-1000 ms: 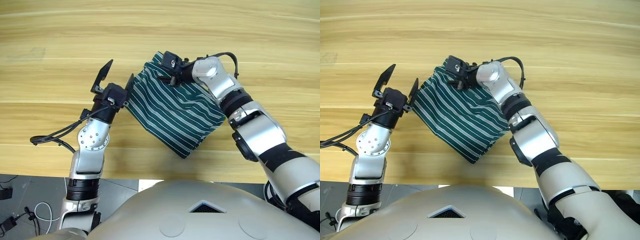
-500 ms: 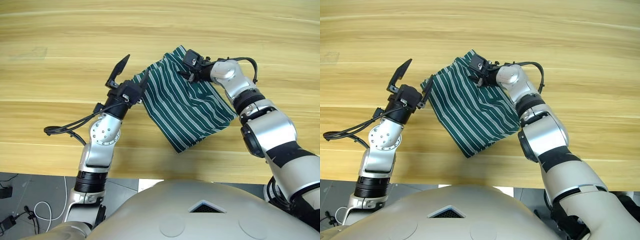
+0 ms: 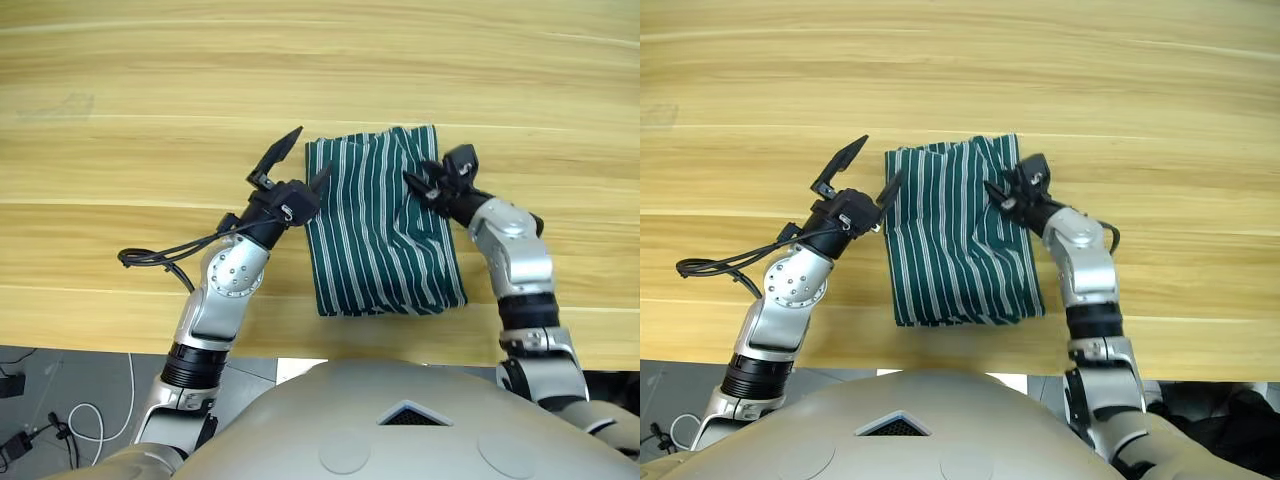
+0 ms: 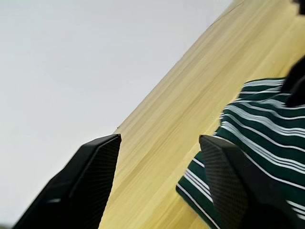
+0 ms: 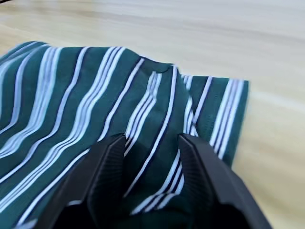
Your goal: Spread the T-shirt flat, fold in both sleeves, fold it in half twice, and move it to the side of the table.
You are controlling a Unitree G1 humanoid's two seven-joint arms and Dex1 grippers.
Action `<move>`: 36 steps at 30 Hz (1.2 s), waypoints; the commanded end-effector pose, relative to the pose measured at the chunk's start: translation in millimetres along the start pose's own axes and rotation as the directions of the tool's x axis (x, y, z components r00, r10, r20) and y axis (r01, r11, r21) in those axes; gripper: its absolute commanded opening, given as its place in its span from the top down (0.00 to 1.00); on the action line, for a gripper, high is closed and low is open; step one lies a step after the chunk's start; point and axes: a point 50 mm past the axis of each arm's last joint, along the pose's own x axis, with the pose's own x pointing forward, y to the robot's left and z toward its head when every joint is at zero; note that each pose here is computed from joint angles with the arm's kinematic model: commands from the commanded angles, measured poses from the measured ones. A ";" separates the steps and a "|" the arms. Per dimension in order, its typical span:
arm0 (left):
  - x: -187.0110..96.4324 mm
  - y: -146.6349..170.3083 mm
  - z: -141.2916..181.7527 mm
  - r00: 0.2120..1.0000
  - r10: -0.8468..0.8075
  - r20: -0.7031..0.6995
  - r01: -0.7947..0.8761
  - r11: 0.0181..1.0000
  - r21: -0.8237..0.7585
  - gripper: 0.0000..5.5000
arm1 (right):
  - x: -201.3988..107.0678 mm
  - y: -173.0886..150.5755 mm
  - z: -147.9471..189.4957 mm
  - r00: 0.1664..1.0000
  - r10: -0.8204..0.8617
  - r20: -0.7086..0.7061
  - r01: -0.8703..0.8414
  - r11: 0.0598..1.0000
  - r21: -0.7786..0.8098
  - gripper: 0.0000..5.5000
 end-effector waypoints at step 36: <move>-154.3 45.8 -32.7 0.636 -0.706 -0.312 0.761 0.504 0.410 0.45 | -127.2 -17.3 -0.6 0.903 0.427 -0.050 -0.187 0.286 -0.940 0.63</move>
